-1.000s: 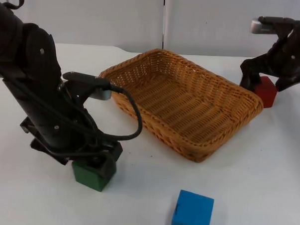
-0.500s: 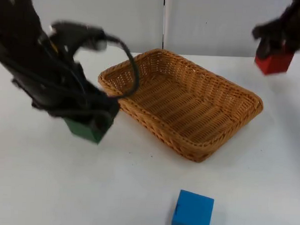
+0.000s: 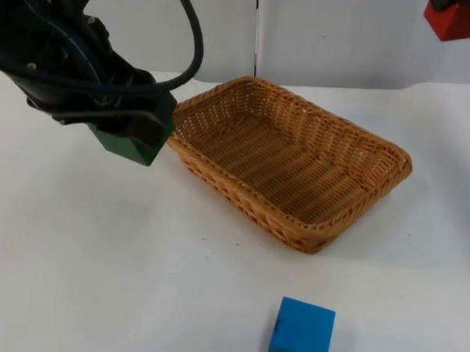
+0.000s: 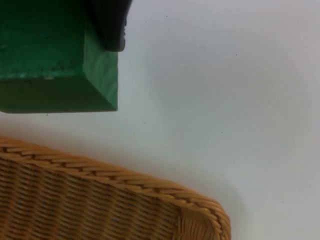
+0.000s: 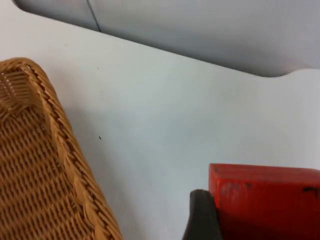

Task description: Pick up one cube with each hand and place exactly two cubes into the same basket, leaving the remaining cube outside.

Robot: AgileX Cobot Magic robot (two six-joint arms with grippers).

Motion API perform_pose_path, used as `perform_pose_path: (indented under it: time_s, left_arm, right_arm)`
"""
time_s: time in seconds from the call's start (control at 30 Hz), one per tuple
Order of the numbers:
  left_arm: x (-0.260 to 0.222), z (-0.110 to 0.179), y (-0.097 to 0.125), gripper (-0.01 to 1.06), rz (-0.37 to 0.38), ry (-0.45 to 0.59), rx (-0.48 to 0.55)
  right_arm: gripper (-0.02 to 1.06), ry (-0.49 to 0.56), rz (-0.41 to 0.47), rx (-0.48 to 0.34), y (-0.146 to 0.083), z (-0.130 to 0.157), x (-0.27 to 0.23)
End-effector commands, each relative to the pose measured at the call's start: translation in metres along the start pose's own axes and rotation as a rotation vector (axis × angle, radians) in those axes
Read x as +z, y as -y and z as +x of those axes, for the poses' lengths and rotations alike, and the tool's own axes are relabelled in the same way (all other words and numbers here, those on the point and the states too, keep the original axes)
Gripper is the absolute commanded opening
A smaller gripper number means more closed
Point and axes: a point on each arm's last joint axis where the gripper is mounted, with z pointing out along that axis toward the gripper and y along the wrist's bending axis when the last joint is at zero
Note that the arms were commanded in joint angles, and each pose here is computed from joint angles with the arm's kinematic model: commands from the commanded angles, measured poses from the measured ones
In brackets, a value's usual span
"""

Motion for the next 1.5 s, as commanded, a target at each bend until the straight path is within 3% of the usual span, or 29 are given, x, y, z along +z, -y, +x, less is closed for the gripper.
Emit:
perform_pose_path:
  time_s: [0.0,0.83,1.13,1.47]
  left_arm:
    - [-0.003,-0.002,0.001,0.0,0.0,0.013,-0.003]
    - [-0.003,-0.008,-0.001,0.0,-0.02,0.075,0.008]
    - [-0.007,-0.019,-0.023,0.0,-0.054,0.126,-0.071]
    - [0.01,-0.047,-0.035,0.0,-0.056,0.105,-0.084]
  right_arm:
    - [0.0,0.012,-0.005,-0.006,-0.003,-0.003,-0.008]
    - [0.0,0.009,-0.027,0.008,-0.005,-0.003,-0.008]
    - [0.0,-0.008,-0.033,0.01,-0.005,-0.001,-0.008]
    - [0.0,-0.057,-0.08,-0.088,-0.038,0.001,-0.006]
